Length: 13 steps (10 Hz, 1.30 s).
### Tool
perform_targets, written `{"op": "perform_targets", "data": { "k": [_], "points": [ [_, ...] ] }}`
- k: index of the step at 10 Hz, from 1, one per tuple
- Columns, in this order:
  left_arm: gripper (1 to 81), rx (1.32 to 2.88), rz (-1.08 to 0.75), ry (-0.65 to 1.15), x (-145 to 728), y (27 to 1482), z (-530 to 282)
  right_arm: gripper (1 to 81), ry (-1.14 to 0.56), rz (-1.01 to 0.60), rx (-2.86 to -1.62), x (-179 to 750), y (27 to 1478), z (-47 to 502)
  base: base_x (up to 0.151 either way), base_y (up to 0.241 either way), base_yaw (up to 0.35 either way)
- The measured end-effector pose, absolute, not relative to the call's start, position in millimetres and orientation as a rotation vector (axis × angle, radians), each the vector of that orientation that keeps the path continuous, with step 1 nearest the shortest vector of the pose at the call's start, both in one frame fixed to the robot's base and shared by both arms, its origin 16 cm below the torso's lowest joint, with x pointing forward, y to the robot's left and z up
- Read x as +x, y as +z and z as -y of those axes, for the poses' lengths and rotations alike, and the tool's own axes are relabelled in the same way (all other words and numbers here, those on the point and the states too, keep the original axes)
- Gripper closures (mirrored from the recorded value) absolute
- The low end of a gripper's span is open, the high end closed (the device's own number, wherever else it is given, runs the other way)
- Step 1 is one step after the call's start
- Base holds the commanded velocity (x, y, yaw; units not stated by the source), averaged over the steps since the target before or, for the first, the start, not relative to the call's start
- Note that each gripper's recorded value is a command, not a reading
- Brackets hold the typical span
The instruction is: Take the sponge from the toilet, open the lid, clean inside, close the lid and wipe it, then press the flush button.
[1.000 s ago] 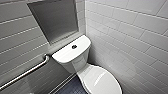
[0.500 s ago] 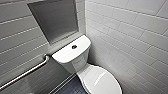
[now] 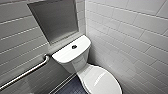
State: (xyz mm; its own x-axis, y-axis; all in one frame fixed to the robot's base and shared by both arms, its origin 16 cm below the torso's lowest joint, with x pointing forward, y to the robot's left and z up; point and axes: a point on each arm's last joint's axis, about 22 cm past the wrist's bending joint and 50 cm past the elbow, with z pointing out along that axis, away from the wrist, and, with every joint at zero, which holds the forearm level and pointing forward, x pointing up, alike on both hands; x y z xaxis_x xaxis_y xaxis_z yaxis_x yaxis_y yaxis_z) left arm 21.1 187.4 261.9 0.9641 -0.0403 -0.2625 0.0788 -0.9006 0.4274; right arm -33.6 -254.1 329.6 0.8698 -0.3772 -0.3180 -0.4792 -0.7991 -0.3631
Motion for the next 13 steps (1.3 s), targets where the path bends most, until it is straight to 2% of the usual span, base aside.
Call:
{"op": "perform_targets", "data": {
  "k": [2, 4, 7, 11, 13],
  "points": [
    [1.0, 2.647, -0.031, -0.367, 20, 263, -171, 81.1, 0.336, -0.672, -2.554, -25, 346, 249, 0.000, 0.000, 0.000],
    [1.0, 2.650, -0.033, -0.371, 20, 262, -169, 81.1, 0.341, -0.660, -2.585, -23, 354, 278, 0.000, 0.000, 0.000],
    [1.0, 2.704, -0.046, -0.426, -4, 256, -182, 81.1, 0.354, -0.626, -2.568, -30, 357, 249, 0.000, 0.000, 0.000],
    [1.0, 2.683, -0.064, -0.536, -54, 272, -142, 81.1, 0.341, -0.614, -2.579, -19, 354, 251, 0.000, 0.000, 0.000],
    [1.0, 2.714, -0.023, -0.543, -53, 267, -158, 81.1, 0.364, -0.588, -2.570, -13, 357, 240, 0.000, 0.000, 0.000]
  ]
}}
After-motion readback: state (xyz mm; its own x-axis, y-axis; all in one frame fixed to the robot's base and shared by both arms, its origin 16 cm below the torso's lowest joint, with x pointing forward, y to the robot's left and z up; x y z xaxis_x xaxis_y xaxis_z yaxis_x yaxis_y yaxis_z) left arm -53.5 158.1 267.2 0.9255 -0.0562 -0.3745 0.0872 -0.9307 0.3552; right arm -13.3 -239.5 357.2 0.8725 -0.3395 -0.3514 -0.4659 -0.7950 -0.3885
